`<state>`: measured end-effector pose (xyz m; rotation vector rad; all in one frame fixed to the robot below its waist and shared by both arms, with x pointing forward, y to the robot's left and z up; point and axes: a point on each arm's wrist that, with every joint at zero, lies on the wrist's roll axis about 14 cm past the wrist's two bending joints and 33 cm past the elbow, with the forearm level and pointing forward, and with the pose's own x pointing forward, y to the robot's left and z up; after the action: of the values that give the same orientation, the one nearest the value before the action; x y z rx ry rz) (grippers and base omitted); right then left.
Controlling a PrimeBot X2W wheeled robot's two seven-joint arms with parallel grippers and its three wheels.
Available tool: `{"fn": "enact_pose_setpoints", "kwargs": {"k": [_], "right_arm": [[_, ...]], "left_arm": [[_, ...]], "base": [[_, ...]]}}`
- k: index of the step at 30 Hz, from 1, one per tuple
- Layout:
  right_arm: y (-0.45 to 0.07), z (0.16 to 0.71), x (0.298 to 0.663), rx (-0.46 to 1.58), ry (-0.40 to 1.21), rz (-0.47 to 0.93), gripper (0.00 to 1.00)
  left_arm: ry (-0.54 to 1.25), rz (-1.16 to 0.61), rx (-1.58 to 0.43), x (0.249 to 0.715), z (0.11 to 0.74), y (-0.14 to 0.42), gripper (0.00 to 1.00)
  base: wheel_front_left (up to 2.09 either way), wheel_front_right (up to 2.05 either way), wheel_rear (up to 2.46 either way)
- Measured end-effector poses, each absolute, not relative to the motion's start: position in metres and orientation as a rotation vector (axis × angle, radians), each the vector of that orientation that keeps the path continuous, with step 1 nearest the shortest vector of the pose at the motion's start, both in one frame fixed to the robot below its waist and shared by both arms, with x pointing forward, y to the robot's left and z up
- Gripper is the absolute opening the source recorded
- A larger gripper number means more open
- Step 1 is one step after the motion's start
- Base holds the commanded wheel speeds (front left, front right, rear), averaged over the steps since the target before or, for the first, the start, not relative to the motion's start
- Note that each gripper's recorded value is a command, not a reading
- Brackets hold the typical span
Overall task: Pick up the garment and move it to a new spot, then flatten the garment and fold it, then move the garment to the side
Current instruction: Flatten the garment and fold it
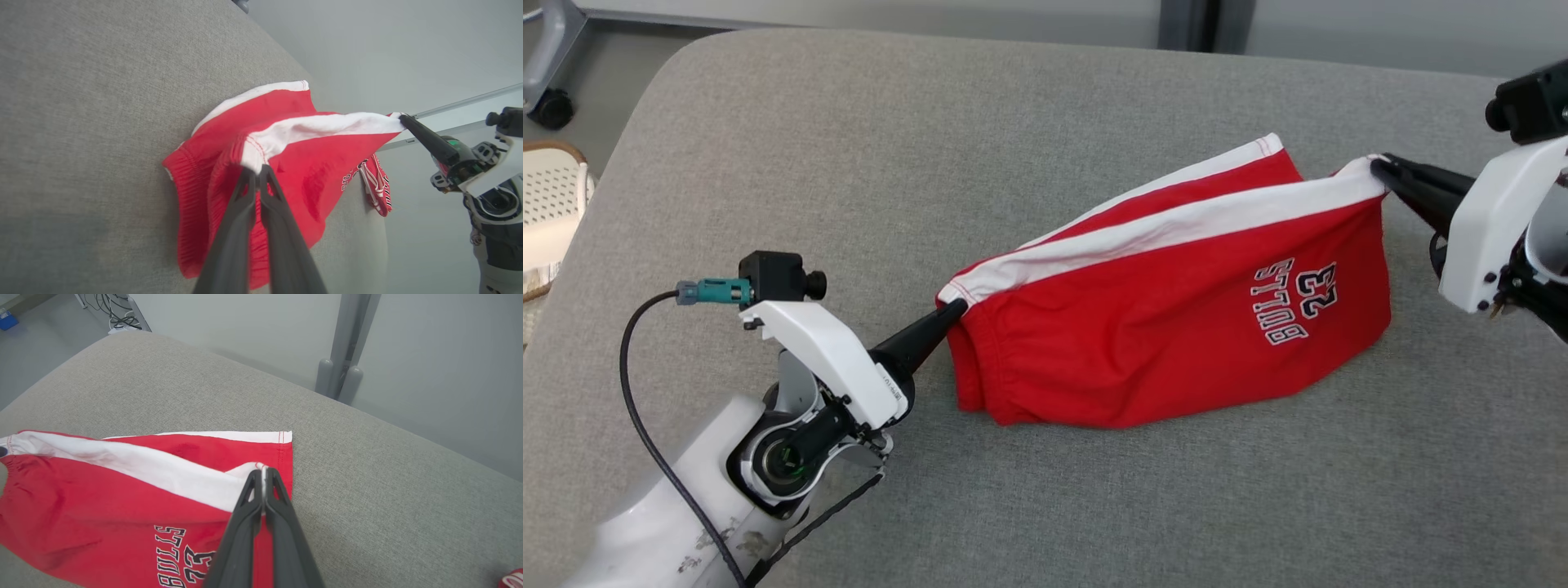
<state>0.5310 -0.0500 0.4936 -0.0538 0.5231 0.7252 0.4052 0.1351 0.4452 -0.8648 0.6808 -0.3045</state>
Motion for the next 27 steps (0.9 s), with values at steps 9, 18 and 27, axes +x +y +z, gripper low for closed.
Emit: {"fn": "enact_pose_setpoints", "kwargs": {"k": [9,18,27], "right_arm": [[-0.027,0.483,0.576,-0.110,0.475,0.755,0.00],[-0.006,0.456,0.602,-0.128,0.476,0.780,0.00],[-0.004,0.426,0.613,-0.112,0.532,0.762,1.00]], "left_arm": [[0.685,-0.239,-0.886,0.423,0.422,0.141,0.00],[0.691,-0.209,-0.895,0.433,0.406,0.144,0.00],[0.699,-0.198,-0.880,0.439,0.396,0.141,0.14]], "base": [[0.00,0.00,0.00],[0.00,0.00,0.00],[0.00,0.00,0.00]]}}
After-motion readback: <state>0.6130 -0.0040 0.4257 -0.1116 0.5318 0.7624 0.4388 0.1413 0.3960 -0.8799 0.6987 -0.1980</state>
